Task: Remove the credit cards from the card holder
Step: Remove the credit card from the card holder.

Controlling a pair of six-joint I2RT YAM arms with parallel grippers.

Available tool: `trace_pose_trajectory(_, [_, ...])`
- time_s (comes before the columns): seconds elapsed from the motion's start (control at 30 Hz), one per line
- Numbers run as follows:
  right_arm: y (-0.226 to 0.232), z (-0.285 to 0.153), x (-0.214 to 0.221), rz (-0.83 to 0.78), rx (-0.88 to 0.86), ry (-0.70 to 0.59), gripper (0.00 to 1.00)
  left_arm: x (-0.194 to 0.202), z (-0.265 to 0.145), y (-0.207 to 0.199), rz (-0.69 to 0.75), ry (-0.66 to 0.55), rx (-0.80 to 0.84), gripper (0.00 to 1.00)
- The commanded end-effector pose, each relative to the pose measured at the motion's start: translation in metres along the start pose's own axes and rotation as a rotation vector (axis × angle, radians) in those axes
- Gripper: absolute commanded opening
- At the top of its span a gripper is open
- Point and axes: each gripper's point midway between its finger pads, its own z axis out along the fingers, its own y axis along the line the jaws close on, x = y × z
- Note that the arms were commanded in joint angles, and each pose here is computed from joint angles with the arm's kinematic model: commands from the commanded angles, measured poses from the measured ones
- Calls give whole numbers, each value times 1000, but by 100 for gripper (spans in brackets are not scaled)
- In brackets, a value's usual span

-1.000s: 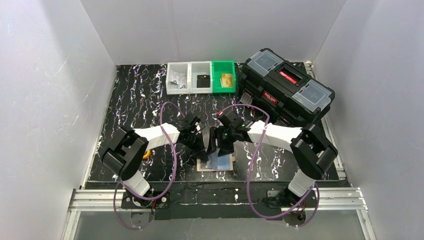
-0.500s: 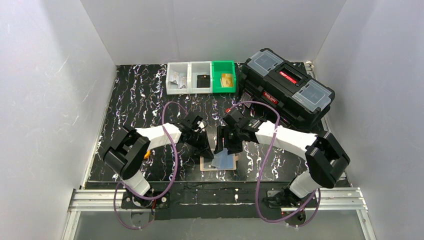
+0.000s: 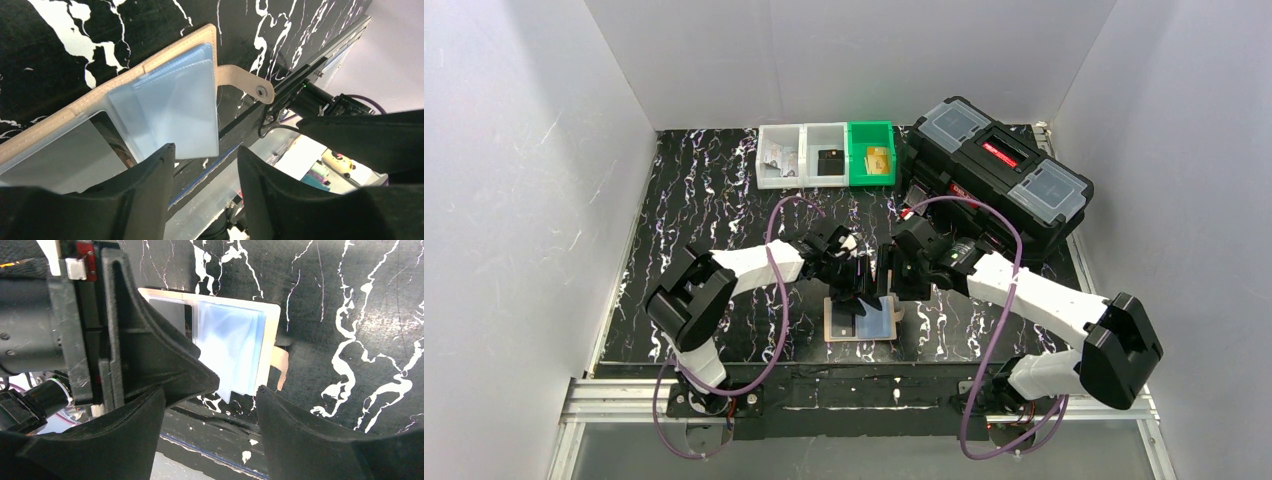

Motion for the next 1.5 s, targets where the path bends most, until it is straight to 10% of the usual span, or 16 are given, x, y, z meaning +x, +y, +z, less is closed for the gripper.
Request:
trace_pose_trajectory(0.0, [9,-7,-5,26,-52,-29,74,-1,-24,-26,77,-31,44,53])
trace_pose_trajectory(0.73, [60,55,25,119,-292,236,43,-2,-66,76,10,-136,-349,10])
trace_pose_trajectory(1.47, [20,99,57,183,-174,323,37,6,-27,108,-58,-50,-371,1])
